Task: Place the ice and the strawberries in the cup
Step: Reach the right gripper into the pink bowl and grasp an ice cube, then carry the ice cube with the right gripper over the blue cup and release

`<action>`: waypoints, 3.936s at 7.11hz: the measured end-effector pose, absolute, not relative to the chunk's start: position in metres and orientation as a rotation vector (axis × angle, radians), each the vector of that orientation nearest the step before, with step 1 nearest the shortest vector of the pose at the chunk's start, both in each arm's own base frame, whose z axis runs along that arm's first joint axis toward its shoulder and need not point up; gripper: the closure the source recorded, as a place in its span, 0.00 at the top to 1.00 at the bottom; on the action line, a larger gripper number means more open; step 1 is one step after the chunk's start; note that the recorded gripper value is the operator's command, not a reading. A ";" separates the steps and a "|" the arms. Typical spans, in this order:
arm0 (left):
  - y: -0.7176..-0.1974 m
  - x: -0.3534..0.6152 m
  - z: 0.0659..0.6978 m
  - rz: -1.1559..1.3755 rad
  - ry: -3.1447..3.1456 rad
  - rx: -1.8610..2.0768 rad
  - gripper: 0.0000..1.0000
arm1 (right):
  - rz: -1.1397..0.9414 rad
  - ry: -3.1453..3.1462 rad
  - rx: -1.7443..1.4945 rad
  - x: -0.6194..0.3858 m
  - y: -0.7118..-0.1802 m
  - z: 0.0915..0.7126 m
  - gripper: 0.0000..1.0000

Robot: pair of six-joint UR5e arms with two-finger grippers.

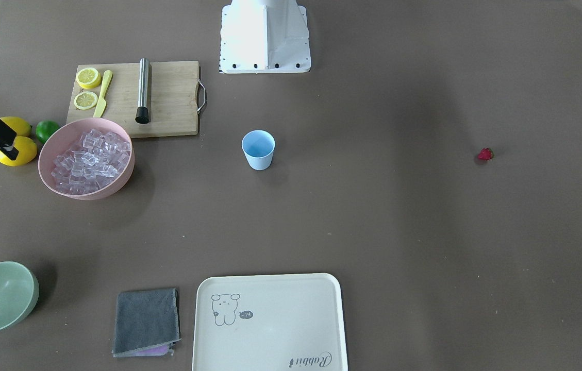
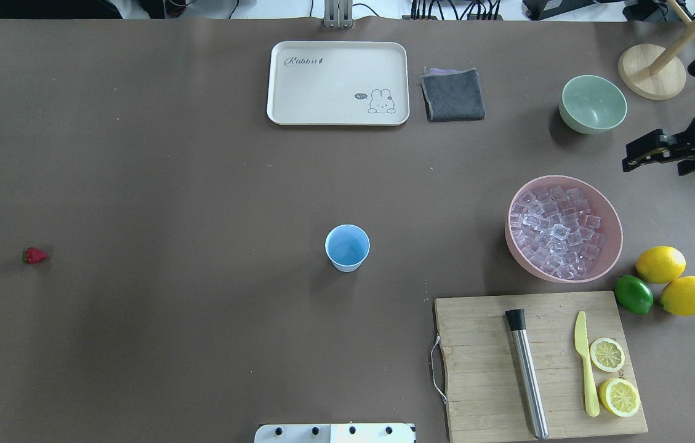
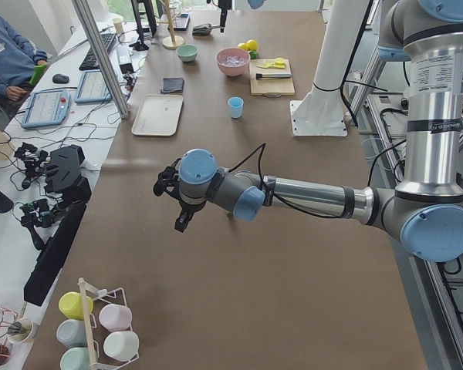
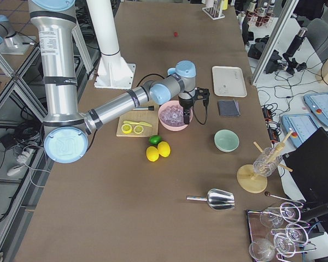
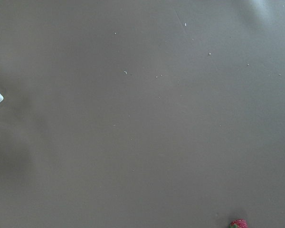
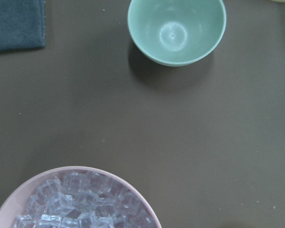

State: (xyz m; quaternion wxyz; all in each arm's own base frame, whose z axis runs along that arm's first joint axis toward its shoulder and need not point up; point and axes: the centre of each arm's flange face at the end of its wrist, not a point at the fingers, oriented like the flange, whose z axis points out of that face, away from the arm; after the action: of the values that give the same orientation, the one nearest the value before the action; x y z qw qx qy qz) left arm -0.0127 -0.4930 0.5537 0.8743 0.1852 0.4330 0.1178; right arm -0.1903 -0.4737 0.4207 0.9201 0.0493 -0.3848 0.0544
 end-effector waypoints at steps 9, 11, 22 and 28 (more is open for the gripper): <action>-0.496 -0.003 0.548 0.267 0.911 0.389 0.99 | 0.091 -0.735 0.079 -0.317 -0.419 0.433 0.84; -0.496 -0.003 0.549 0.267 0.911 0.389 0.99 | 0.082 -0.729 0.075 -0.322 -0.415 0.436 0.81; -0.495 0.004 0.552 0.283 0.912 0.380 0.99 | 0.066 -0.804 0.107 -0.312 -0.423 0.391 0.00; -0.493 0.005 0.554 0.286 0.913 0.385 0.99 | 0.198 -0.896 0.038 -0.416 -0.450 0.193 0.00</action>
State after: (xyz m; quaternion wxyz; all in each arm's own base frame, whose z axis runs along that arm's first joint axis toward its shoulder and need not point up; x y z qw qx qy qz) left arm 0.0048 -0.4934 0.5537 0.8698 0.1842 0.4367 0.1367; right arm -0.4156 -0.4497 0.1930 0.8965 0.0184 -0.4323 0.0953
